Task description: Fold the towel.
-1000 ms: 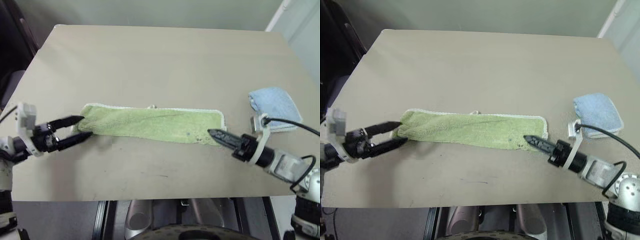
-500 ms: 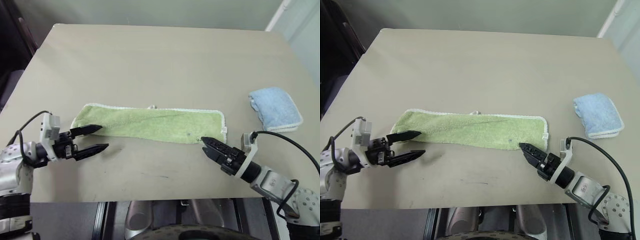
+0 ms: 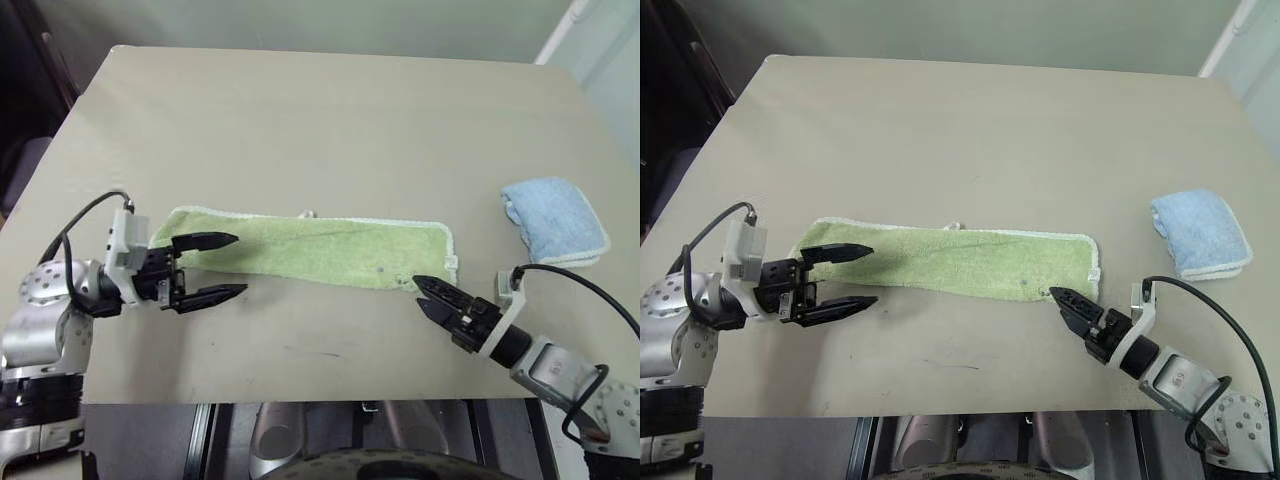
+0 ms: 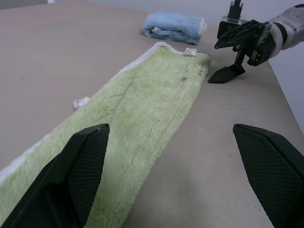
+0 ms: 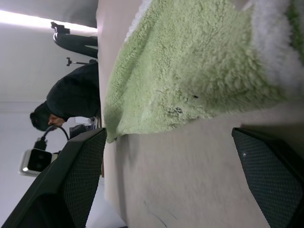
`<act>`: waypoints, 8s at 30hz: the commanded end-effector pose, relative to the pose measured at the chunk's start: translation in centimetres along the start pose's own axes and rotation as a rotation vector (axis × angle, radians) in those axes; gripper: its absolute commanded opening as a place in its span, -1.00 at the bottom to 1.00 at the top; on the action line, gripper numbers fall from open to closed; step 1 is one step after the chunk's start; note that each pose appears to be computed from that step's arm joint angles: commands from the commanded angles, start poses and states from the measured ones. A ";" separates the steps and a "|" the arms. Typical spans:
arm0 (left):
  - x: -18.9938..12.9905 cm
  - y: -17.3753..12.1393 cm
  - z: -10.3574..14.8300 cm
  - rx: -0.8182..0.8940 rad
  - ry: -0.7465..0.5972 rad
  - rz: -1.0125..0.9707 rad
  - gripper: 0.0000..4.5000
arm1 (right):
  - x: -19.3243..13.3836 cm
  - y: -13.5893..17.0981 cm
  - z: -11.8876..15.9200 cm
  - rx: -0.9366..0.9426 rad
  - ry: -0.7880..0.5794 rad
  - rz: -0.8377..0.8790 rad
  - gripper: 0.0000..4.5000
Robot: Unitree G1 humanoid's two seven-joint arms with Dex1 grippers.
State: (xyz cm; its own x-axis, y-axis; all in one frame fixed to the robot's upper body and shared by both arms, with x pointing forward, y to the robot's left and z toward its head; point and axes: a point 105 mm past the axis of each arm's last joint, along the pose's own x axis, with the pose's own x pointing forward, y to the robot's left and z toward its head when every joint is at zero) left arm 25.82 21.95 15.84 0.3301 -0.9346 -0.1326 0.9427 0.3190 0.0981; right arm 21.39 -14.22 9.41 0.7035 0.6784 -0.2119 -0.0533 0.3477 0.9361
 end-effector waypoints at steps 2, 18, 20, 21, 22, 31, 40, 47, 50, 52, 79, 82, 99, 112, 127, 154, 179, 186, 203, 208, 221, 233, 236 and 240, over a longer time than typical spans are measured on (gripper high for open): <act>0.5 0.0 1.3 0.046 -0.007 -0.027 1.00 | -0.9 -0.7 1.6 -0.009 -0.071 -0.070 0.98; 1.1 0.3 0.3 0.018 0.014 -0.031 1.00 | -0.6 -1.0 4.9 0.078 -0.265 -0.106 0.98; 1.3 0.3 0.2 0.015 0.010 -0.033 1.00 | -0.4 -0.8 5.0 0.076 -0.269 -0.108 0.98; 1.3 0.2 0.1 0.013 0.009 -0.035 1.00 | -0.3 -0.6 5.0 0.074 -0.269 -0.106 0.98; 1.4 0.2 0.1 0.012 0.009 -0.036 1.00 | -0.2 -0.5 5.0 0.073 -0.269 -0.105 0.98; 1.6 0.5 -0.2 0.016 0.014 -0.038 1.00 | 0.5 1.2 4.0 0.022 -0.231 -0.075 0.31; 1.8 0.7 -0.6 0.026 0.026 -0.046 1.00 | -1.2 0.0 3.9 0.013 -0.235 -0.105 -0.98; 2.2 1.0 -0.4 0.034 0.015 -0.047 1.00 | -3.8 -2.1 4.3 -0.002 -0.233 -0.178 -0.98; 2.2 0.9 -0.4 0.033 0.015 -0.048 1.00 | -4.7 -2.3 5.2 -0.020 -0.255 -0.189 -0.98; 2.2 0.9 -0.5 0.033 0.014 -0.049 1.00 | -5.5 -2.1 6.8 -0.047 -0.296 -0.201 -0.98; 2.4 1.5 -0.6 0.053 0.015 -0.031 1.00 | -6.2 3.5 8.5 -0.342 -0.091 0.045 -0.98; 2.5 1.6 -0.5 0.057 0.012 -0.028 1.00 | -5.3 5.6 7.5 -0.408 -0.027 0.116 -0.98; 3.1 1.3 -0.4 0.066 -0.001 -0.026 1.00 | -0.6 9.3 3.1 -0.634 0.285 0.277 -0.98; 3.3 1.2 -0.3 0.078 -0.005 -0.008 1.00 | 5.1 7.4 -1.1 -0.797 0.472 0.271 -0.98; 3.3 1.0 -0.4 0.075 -0.005 0.000 1.00 | 7.2 8.3 -0.7 -0.856 0.431 0.297 -0.98; 3.2 0.6 -0.5 0.071 -0.021 0.029 1.00 | 11.2 8.2 -0.8 -1.184 0.577 0.362 -0.90; 4.6 1.4 -0.3 0.090 -0.045 -0.013 1.00 | 5.5 11.0 0.8 -1.169 0.469 0.450 0.99; 6.6 0.9 0.0 0.038 -0.079 -0.123 1.00 | 5.8 8.1 0.5 -1.154 0.497 0.334 0.99; 9.7 0.5 -2.3 -0.002 -0.014 -0.281 1.00 | 7.2 6.7 0.5 -1.185 0.529 0.248 0.99; 9.5 0.0 -2.3 -0.007 -0.015 -0.293 1.00 | 7.9 7.3 0.3 -1.199 0.527 0.277 0.99; 7.6 -1.3 -2.4 -0.024 0.016 -0.262 1.00 | 11.6 9.2 0.2 -1.202 0.465 0.336 0.99; 6.9 -2.5 -2.5 -0.058 0.009 -0.235 1.00 | 14.2 9.7 0.5 -1.195 0.388 0.336 0.99; 6.8 -2.7 -2.3 -0.063 0.003 -0.232 1.00 | 14.4 9.9 0.4 -1.192 0.384 0.345 0.99; 6.7 -3.1 -2.1 -0.071 -0.001 -0.239 1.00 | 14.7 9.6 0.1 -1.197 0.386 0.340 0.99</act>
State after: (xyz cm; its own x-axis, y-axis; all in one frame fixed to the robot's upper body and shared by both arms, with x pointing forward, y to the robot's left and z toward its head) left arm 25.47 14.98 11.56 0.1006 -0.9816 -0.1625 0.9935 0.1079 -0.0366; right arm 31.21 -1.32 14.35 0.2856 0.9116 -0.2958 -0.9119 0.3534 0.2087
